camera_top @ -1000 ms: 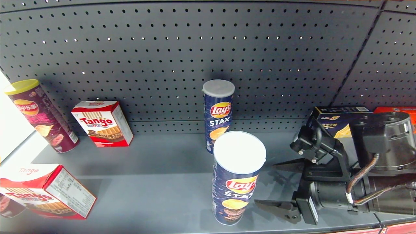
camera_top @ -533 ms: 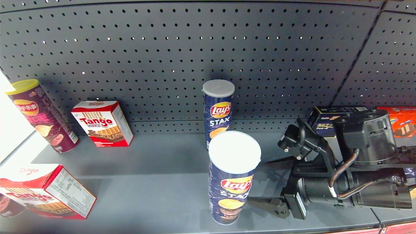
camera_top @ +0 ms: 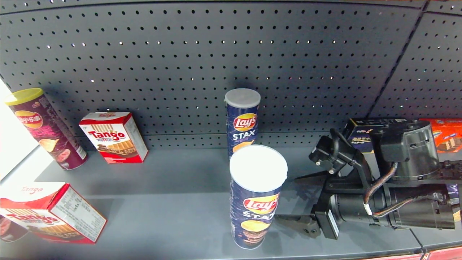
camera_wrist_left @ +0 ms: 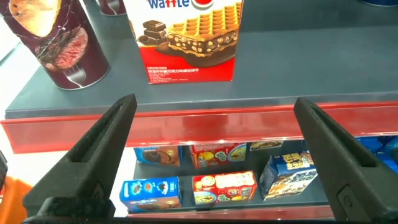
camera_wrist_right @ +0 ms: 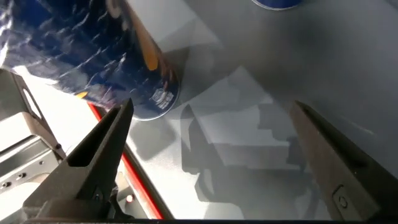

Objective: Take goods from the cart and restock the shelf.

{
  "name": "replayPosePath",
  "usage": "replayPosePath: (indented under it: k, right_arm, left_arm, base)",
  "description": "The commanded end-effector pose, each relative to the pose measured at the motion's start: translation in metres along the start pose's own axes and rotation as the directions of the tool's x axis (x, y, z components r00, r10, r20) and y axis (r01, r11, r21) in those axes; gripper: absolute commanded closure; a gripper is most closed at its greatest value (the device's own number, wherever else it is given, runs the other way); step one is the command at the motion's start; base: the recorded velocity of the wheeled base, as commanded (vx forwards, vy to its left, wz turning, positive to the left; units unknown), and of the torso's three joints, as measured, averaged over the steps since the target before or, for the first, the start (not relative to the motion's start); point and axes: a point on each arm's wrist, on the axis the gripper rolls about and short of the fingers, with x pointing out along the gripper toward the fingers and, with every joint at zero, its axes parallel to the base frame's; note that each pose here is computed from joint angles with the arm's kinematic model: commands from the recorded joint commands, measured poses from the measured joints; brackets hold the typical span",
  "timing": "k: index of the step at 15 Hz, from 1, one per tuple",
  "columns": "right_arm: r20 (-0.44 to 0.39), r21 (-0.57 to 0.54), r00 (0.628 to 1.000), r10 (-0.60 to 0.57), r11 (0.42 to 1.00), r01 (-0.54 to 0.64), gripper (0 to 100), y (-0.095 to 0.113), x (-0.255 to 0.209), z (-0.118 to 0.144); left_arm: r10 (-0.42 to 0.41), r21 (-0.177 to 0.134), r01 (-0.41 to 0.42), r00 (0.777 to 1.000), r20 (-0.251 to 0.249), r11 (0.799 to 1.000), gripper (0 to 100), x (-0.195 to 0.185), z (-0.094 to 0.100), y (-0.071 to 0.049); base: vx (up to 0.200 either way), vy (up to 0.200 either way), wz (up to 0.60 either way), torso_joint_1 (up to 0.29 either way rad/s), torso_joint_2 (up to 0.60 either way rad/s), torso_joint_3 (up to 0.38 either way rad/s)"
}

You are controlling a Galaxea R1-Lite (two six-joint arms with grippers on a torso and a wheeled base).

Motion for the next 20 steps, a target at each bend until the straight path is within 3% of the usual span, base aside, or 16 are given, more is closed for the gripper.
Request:
replayPosePath:
  k: [1, 10, 14, 17, 18, 19, 20]
  right_arm:
    - [0.002, -0.005, 1.000, 0.008, 1.000, -0.008, 0, 0.002, 0.001, 0.002]
    - [-0.005, -0.011, 1.000, 0.021, 1.000, -0.021, 0, 0.005, 0.008, 0.003]
    - [0.142, 0.038, 0.978, -0.153, 0.988, 0.149, 0, -0.022, -0.048, 0.014]
    - [0.274, 0.139, 0.876, -0.397, 0.918, 0.372, 0, -0.035, -0.129, 0.008]
    - [0.322, 0.194, 0.783, -0.532, 0.847, 0.495, 0, -0.027, -0.172, -0.006]
    - [0.340, 0.205, 0.749, -0.569, 0.822, 0.532, 0, -0.019, -0.185, -0.014]
    - [0.364, 0.225, 0.683, -0.633, 0.771, 0.595, 0, 0.003, -0.205, -0.036]
  left_arm:
    - [0.000, 0.000, 0.000, 1.000, -0.001, 1.000, 0, 0.000, 0.000, 0.000]
    - [0.000, 0.000, 0.000, 1.000, -0.003, 1.000, 0, 0.000, 0.000, 0.000]
    - [0.000, 0.000, 0.000, 1.000, -0.001, 1.000, 0, 0.000, 0.000, 0.000]
    - [0.000, 0.000, 0.000, 1.000, -0.001, 1.000, 0, 0.000, 0.000, 0.000]
    - [-0.002, 0.002, 0.002, 1.000, -0.004, 1.000, 0, 0.000, 0.000, 0.000]
    - [-0.002, 0.002, 0.002, 1.000, -0.006, 1.000, 0, 0.000, 0.000, 0.000]
    - [-0.002, 0.002, 0.002, 1.000, -0.006, 1.000, 0, 0.000, 0.000, 0.000]
  base:
    - [0.000, 0.000, 0.00, 0.000, 0.00, 0.000]
    - [0.000, 0.000, 0.00, 0.000, 0.00, 0.000]
    - [0.000, 0.000, 0.00, 0.000, 0.00, 0.000]
    - [0.000, 0.000, 0.00, 0.000, 0.00, 0.000]
    - [0.000, 0.000, 0.00, 0.000, 0.00, 0.000]
    - [0.000, 0.000, 0.00, 0.000, 0.00, 0.000]
    - [0.000, 0.000, 0.00, 0.000, 0.00, 0.000]
